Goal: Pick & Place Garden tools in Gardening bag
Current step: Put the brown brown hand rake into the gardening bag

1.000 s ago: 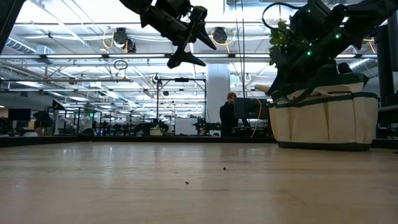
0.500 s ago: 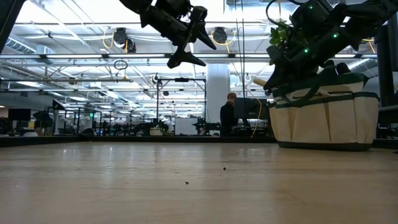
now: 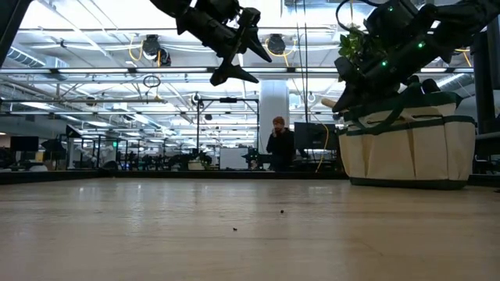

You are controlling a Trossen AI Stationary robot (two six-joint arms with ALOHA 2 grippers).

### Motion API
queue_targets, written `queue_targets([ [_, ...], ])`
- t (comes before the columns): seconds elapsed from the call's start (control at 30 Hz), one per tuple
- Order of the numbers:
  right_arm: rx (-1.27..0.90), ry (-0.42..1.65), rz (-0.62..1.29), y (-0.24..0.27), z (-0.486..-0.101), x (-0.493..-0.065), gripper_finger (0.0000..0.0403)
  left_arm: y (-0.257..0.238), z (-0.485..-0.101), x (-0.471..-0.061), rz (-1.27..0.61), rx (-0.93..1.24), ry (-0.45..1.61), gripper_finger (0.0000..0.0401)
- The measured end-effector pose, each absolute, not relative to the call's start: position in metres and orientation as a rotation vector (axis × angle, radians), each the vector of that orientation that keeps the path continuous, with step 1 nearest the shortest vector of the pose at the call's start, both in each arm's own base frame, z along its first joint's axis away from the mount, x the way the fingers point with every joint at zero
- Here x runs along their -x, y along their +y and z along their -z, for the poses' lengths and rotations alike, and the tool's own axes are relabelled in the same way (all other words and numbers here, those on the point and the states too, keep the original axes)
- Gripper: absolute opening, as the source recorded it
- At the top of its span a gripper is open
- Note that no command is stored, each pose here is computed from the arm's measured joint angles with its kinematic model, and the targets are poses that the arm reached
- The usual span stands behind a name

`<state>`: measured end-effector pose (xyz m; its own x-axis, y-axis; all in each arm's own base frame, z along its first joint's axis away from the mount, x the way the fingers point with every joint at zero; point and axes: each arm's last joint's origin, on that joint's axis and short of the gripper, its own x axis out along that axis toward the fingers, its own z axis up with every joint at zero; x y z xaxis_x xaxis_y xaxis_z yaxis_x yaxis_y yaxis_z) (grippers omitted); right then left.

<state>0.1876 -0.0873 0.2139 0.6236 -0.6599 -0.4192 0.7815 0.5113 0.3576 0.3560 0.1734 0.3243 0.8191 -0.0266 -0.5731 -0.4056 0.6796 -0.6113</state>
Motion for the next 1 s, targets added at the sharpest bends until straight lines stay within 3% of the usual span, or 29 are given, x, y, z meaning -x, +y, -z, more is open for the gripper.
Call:
queue_targets([
  [0.2, -0.567, 0.246, 0.864, -0.083, -0.213, -0.189, 0.0062, 0.174, -0.324, -0.356, -0.234, 0.802, 0.585, 0.0264],
  [0.4, -0.409, 0.181, 0.773, -0.073, -0.225, -0.199, 0.0062, 0.174, -0.324, -0.356, -0.252, 0.796, 0.583, 0.0264],
  [0.7, -0.354, 0.208, 0.737, -0.066, -0.226, -0.200, 0.0062, 0.174, -0.324, -0.356, -0.252, 0.797, 0.584, 0.0264],
  [1.0, -0.345, 0.290, 0.816, -0.057, -0.219, -0.194, 0.0062, 0.174, -0.324, -0.356, -0.246, 0.780, 0.586, 0.0264],
])
